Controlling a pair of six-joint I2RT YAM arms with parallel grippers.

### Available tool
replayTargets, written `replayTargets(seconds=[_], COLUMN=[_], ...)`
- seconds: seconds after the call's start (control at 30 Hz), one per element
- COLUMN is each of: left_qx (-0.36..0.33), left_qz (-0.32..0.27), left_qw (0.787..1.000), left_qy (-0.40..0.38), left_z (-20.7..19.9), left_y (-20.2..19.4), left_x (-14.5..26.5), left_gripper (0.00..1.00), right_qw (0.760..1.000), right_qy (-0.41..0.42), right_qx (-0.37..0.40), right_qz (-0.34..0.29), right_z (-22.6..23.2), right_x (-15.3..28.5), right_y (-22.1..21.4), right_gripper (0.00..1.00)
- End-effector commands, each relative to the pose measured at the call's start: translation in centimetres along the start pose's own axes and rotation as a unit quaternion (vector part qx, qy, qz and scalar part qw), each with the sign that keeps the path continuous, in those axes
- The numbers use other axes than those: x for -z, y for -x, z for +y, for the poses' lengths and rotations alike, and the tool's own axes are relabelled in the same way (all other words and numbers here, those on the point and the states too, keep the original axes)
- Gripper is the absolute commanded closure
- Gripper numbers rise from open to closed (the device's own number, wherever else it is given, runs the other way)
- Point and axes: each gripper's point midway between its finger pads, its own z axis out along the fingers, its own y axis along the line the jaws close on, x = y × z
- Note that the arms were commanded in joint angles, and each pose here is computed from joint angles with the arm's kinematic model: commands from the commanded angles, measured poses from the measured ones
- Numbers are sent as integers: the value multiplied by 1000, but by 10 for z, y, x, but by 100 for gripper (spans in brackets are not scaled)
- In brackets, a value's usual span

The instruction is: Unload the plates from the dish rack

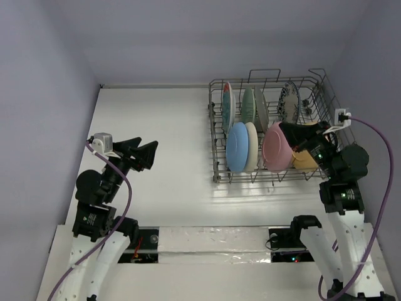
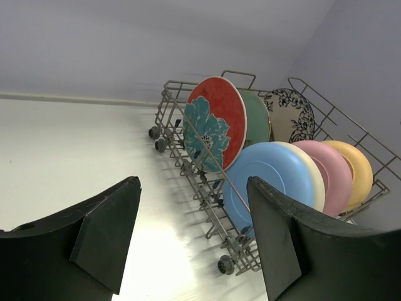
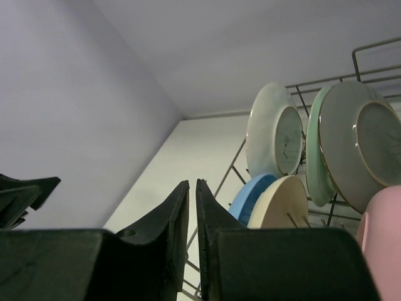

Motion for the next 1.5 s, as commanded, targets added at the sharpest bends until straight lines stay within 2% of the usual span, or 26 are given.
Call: replayTargets(seconds=[0.0,0.03,0.07,0.13,0.17,0.2,0.3,0.4,0.43,0.47,0.5,0.53,0.7,0.77,0.8,0.83,0.9,0.93,1.0,1.03,1.27,1.47], left_qx=[-10,-11,-11,-12,-13,-12,-10,-12,-11,-9,-8,-7,-4,-2,-3,-3,-3,-3,-4,-4,-5,-4], left_qz=[-10,-13,-14,-18,-18,-18,-17,-18,-20,-22,-25,-28,-23,-15,-14,-12,-12,-13,-14,-13,-13,-16], left_qw=[1000,1000,1000,1000,1000,1000,1000,1000,1000,1000,999,999,999,999,999,999,999,999,999,999,999,999], left_qy=[-6,-4,-3,2,3,4,5,4,11,18,22,28,39,46,47,47,44,45,45,45,35,38], left_z=[-2,-1,-2,0,1,1,2,2,4,6,7,9,14,17,17,17,16,16,16,17,13,14], left_y=[5,7,7,8,8,8,7,8,8,10,11,12,9,6,5,4,4,4,5,4,5,6], left_x=[-1,-1,1,1,1,1,0,0,0,0,0,0,-2,-2,-2,-3,-2,-2,-1,-1,-1,-1], left_gripper=[34,34,35,38,40,45,53,77,96,100,100,100,100,98,95,89,84,79,76,73,68,65], right_qw=[999,998,999,995,995,994,991,987,985,983,980,977,970,969,969,968,967,965,961,960,954,965], right_qy=[28,17,-5,-14,-54,-56,-62,-74,-83,-85,-106,-116,-127,-133,-126,-129,-131,-135,-147,-152,-147,-108], right_qx=[7,-2,4,14,25,35,36,46,49,53,61,64,66,65,65,65,68,69,70,70,53,31], right_qz=[29,56,48,95,82,82,114,133,141,154,156,166,198,199,200,204,208,213,222,224,256,237], right_z=[14,11,9,19,10,15,14,9,5,4,-4,-9,-20,-23,-19,-22,-24,-26,-34,-37,-46,-26], right_x=[-14,-19,-25,-38,-43,-46,-53,-54,-52,-52,-52,-50,-58,-62,-64,-67,-71,-72,-75,-75,-79,-84], right_y=[-7,-22,-17,-46,-43,-39,-54,-61,-63,-70,-71,-75,-95,-97,-99,-102,-104,-107,-116,-119,-151,-141], right_gripper=[84,82,79,77,76,72,58,45,45,50,89,100,99,86,75,69,56,54,49,48,49,66])
